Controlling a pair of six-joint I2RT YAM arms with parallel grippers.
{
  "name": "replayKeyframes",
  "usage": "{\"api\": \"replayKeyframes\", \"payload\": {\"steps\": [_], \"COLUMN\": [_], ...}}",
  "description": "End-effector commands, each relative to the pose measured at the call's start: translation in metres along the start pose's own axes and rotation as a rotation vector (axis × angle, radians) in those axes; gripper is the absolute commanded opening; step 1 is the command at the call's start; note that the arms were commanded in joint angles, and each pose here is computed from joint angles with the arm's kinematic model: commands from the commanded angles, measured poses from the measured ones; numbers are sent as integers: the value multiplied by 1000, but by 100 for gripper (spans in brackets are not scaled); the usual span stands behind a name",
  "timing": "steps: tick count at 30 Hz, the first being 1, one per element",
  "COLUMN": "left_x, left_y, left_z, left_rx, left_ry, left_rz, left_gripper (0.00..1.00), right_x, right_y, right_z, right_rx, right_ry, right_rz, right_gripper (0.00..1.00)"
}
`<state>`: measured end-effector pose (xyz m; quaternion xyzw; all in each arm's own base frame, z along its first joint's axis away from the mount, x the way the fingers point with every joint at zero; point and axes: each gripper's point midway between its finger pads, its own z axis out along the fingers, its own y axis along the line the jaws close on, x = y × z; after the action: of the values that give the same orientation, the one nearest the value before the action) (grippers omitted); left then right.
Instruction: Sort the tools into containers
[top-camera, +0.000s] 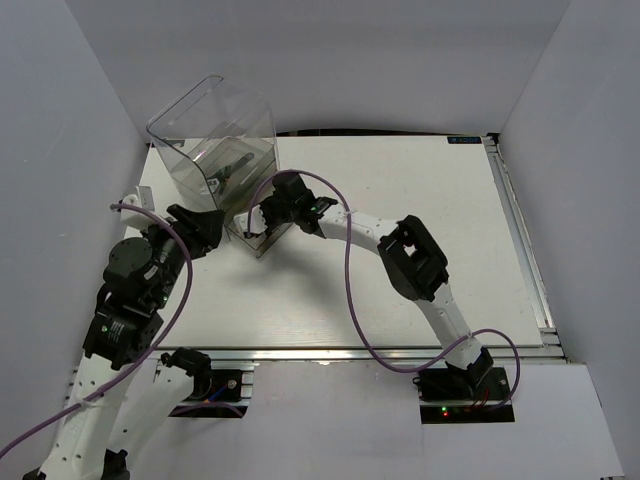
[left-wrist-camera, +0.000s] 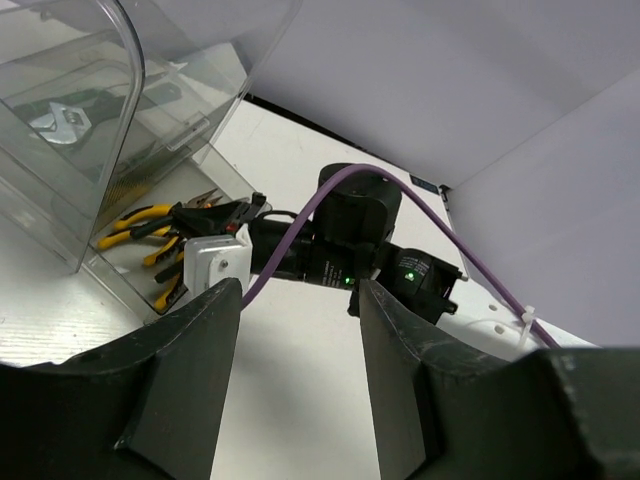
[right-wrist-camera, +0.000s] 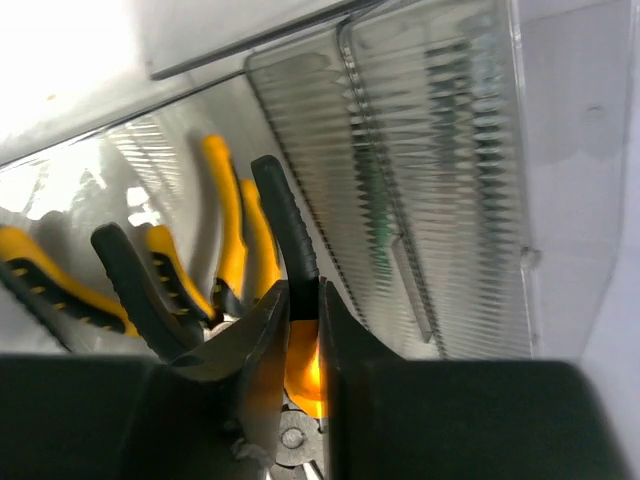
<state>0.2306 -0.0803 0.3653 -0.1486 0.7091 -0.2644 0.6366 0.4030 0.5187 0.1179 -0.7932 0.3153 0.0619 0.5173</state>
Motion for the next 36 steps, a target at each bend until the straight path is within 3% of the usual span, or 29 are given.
{"api": "replayKeyframes", "payload": {"steps": [1,2,5,11,14,15,17,18,20,21,24,26,31,36], "left_x": [-3,0,11,22,33,37,57,64,89,99,134,158,208,263], "left_y": [-6,-6,-10,-22,-32,-35,-40,-42,-46,-45,-37,-28,-20,17], "left_z": [1,4,10,24,32,34,45,49,63,68,90,104,130,157], "left_rx": [14,14,35,94,152,166,211,228,268,269,248,220,179,35], "left_ry": [17,28,72,131,188,206,282,310,414,453,581,652,792,909], "left_rz": [3,3,-4,25,40,45,47,47,38,34,33,54,197,321], "left_gripper": [62,62,65,69,69,65,56,41,18,13,8,8,8,9], "right_x": [-5,-3,3,8,4,3,0,0,5,11,23,31,43,48], "right_y": [-30,-28,-29,-65,-69,-79,-53,-49,-32,-13,15,17,34,34], "right_z": [-3,-4,-13,-65,-101,-122,-152,-173,-201,-205,-230,-242,-260,-266], "right_rx": [110,110,114,163,101,61,-95,-138,-190,-218,-220,-179,-135,-107], "right_ry": [-8,-5,2,-14,-59,-147,-214,-284,-293,-274,-248,-237,-200,-191], "right_rz": [-33,-25,6,162,391,451,610,664,737,784,877,929,1007,1039], "right_gripper": [22,43,61,65,66,66,63,60,47,42,25,20,16,16]}}
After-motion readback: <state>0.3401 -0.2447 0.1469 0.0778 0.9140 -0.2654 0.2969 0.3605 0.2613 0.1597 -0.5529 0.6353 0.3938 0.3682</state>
